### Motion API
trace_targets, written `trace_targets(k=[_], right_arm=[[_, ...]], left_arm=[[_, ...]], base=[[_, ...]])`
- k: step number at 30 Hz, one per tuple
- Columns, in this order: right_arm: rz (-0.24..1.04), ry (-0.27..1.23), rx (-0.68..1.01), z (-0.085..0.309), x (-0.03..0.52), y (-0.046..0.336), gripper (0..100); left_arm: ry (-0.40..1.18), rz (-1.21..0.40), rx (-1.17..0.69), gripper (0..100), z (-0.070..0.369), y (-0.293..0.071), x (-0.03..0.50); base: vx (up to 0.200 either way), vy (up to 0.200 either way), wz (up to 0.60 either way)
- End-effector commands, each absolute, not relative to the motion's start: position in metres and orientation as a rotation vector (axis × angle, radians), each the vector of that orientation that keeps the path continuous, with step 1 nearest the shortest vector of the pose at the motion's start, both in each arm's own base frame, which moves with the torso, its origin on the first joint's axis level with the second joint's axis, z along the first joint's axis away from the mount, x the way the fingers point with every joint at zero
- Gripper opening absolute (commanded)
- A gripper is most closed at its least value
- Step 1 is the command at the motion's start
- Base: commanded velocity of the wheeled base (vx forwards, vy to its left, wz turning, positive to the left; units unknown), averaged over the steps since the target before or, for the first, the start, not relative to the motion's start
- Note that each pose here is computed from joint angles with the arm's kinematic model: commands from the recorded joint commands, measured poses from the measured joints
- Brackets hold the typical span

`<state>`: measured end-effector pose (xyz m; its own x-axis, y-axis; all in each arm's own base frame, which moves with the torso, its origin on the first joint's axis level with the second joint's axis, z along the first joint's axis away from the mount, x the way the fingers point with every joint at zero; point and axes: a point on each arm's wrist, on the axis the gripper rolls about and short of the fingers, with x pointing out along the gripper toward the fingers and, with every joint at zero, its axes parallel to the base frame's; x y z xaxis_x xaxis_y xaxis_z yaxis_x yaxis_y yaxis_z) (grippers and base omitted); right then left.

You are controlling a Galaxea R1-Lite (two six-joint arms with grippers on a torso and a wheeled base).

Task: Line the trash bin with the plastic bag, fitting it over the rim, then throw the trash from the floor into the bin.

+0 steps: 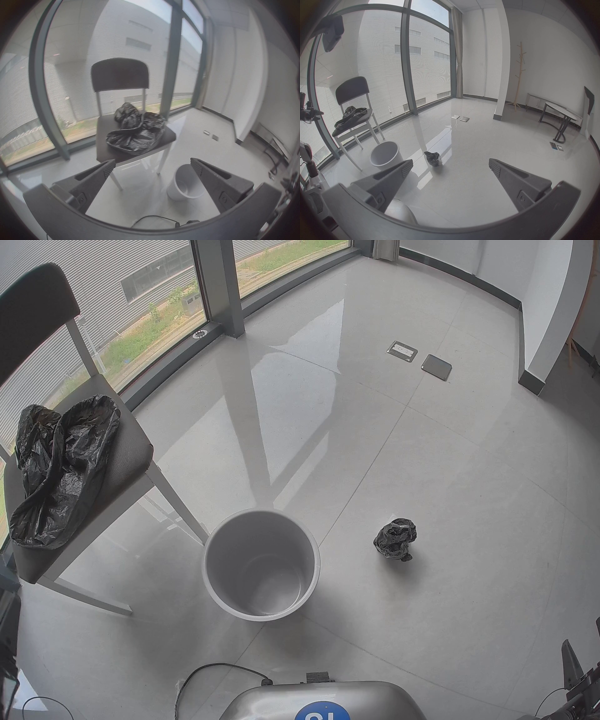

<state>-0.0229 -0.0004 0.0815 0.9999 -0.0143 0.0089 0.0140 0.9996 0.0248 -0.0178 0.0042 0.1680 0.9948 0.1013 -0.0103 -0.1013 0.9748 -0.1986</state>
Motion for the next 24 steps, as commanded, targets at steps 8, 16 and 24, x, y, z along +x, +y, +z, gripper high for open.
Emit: trace_targets(k=[8, 16, 24], right_arm=[[-0.003, -0.005, 0.005, 0.076, -0.023, 0.000, 100], [-0.002, -0.005, 0.002, 0.076, -0.023, 0.000, 100], [-0.002, -0.006, 0.002, 0.076, -0.023, 0.000, 100]], left_arm=[[0.328, 0.352, -0.393, 100, 0.236, 0.008, 0.043], [0.336, 0.564, -0.569, 100, 0.234, 0.026, 0.067], [0.351, 0.614, -0.708, 100, 0.228, 0.052, 0.088]], base=[[0.000, 0.000, 0.00], [0.000, 0.000, 0.00], [0.000, 0.000, 0.00]])
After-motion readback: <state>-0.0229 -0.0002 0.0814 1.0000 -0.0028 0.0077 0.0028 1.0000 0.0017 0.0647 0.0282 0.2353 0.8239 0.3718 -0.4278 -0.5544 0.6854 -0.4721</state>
